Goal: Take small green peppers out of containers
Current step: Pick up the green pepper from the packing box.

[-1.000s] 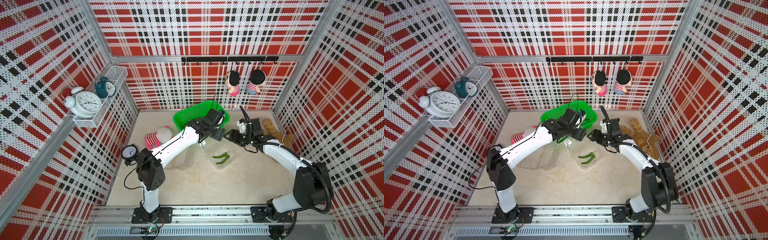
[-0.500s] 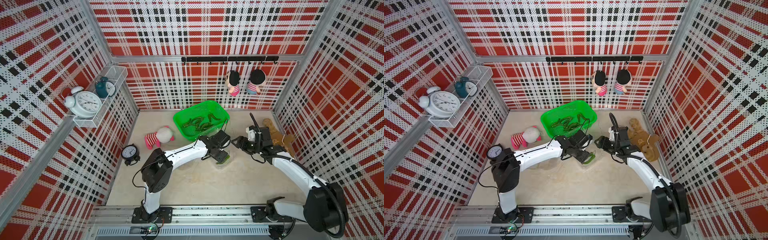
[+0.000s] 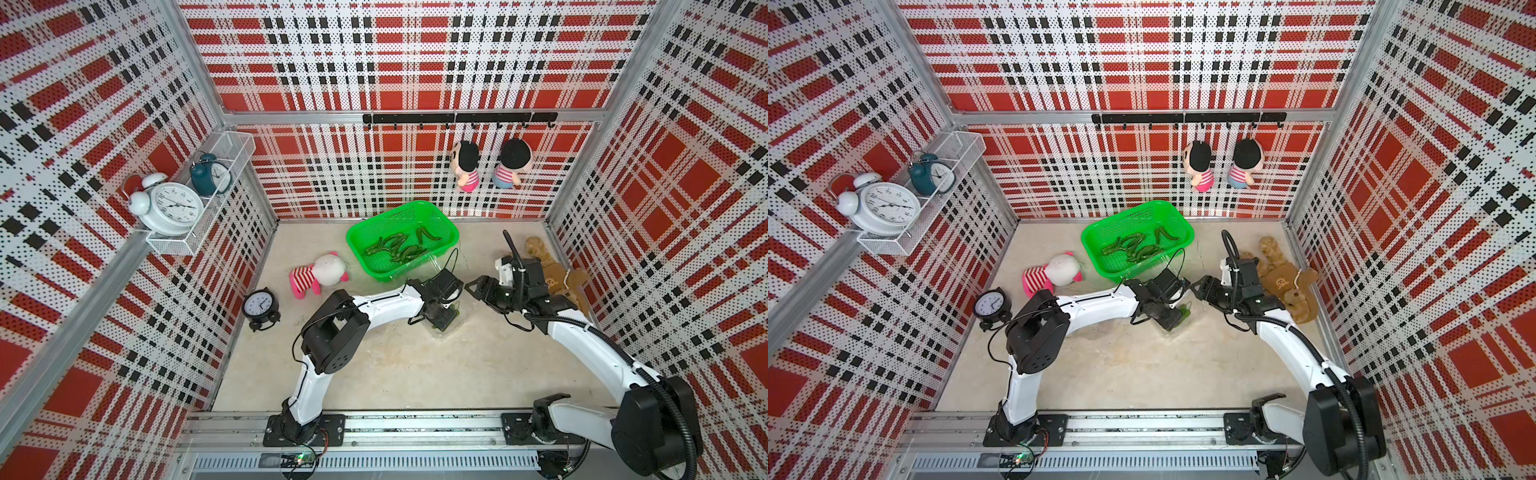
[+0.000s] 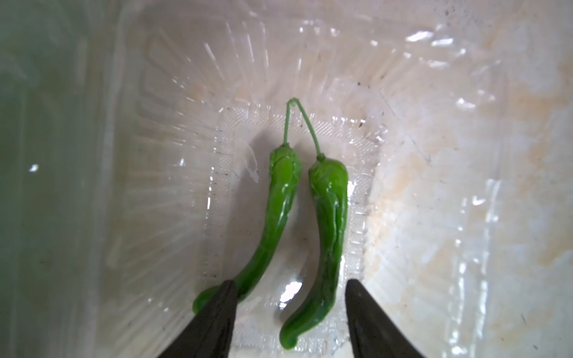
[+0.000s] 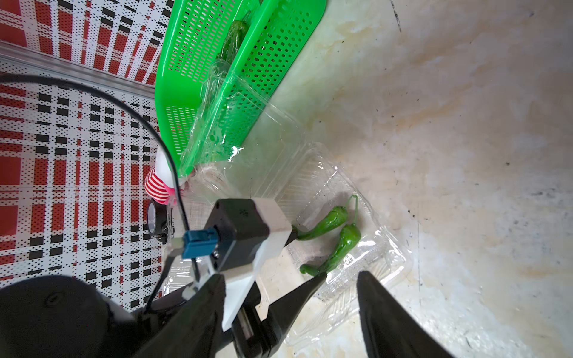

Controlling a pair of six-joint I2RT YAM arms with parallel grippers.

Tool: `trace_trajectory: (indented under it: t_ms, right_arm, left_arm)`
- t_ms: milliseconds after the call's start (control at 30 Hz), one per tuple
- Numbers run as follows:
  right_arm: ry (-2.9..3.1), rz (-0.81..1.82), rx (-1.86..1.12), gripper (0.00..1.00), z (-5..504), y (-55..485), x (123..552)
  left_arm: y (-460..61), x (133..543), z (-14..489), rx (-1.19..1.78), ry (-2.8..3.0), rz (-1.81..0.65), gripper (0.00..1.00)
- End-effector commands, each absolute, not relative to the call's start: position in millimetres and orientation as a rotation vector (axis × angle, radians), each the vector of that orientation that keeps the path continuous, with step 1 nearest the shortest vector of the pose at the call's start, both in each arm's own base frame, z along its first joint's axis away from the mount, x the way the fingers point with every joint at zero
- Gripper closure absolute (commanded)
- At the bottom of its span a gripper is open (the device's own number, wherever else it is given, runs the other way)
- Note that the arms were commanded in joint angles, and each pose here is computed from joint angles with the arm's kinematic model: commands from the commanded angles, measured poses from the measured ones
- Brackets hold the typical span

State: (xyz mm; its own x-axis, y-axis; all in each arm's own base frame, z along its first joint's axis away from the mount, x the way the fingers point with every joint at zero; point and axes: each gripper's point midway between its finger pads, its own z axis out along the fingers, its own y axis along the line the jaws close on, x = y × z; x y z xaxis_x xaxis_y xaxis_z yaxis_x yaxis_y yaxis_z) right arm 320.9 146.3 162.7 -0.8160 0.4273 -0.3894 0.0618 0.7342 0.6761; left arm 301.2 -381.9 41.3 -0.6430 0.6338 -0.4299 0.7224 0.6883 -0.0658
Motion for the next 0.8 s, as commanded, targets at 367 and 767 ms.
trace_trajectory:
  t_ms: [367, 767]
  right_arm:
    - [2.371, 0.875, 0.393, 0.3, 177, 139, 325]
    - [2.292, 0.86, 0.407, 0.29, 203, 134, 339]
  left_arm:
    - [-378, 310, 21, 1.086, 2.527, -0.325, 0.87]
    - [-382, 336, 141, 0.86, 2.411, -0.523, 0.99]
